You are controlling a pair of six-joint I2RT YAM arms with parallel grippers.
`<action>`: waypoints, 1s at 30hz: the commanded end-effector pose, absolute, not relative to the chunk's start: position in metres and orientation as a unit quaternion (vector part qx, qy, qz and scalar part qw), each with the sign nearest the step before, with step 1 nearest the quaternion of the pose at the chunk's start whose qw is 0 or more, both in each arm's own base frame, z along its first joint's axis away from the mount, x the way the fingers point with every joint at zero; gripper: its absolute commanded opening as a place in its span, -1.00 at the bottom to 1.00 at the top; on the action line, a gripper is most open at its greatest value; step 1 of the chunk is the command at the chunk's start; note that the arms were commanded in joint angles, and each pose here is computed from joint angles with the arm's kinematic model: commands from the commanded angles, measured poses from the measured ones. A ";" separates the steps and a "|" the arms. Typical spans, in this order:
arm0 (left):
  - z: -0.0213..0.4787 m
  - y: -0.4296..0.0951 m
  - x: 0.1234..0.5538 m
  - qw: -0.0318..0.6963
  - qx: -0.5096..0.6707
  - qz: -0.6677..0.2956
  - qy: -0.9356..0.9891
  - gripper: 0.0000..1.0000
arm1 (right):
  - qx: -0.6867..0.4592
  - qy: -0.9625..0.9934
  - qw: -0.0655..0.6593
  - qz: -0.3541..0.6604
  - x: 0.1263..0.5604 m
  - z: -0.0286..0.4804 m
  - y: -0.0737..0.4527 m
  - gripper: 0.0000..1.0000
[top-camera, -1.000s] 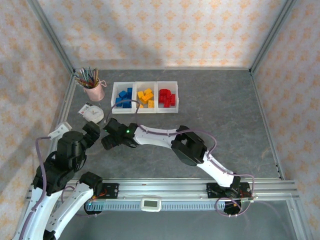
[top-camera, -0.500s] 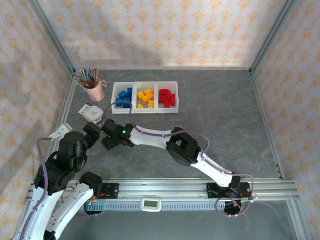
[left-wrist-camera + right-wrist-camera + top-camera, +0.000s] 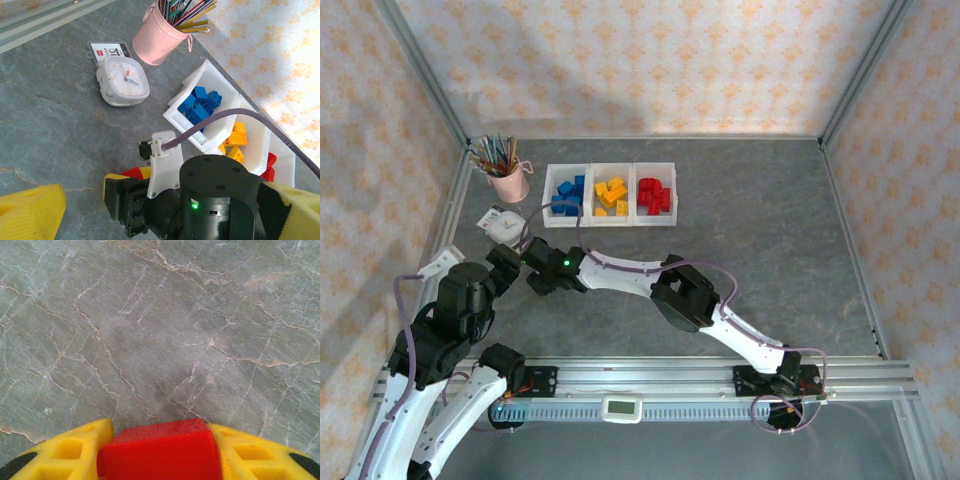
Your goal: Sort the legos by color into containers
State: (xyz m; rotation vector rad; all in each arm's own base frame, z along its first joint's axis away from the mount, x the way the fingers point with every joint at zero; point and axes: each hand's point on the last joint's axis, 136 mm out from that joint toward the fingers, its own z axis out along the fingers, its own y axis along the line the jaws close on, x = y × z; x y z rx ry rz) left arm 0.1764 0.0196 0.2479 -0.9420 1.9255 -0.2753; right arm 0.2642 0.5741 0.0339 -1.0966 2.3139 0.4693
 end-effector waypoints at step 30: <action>0.258 -0.098 0.307 0.490 -0.195 -0.280 0.802 0.98 | -0.014 0.914 0.397 0.084 0.477 0.173 0.257 -0.22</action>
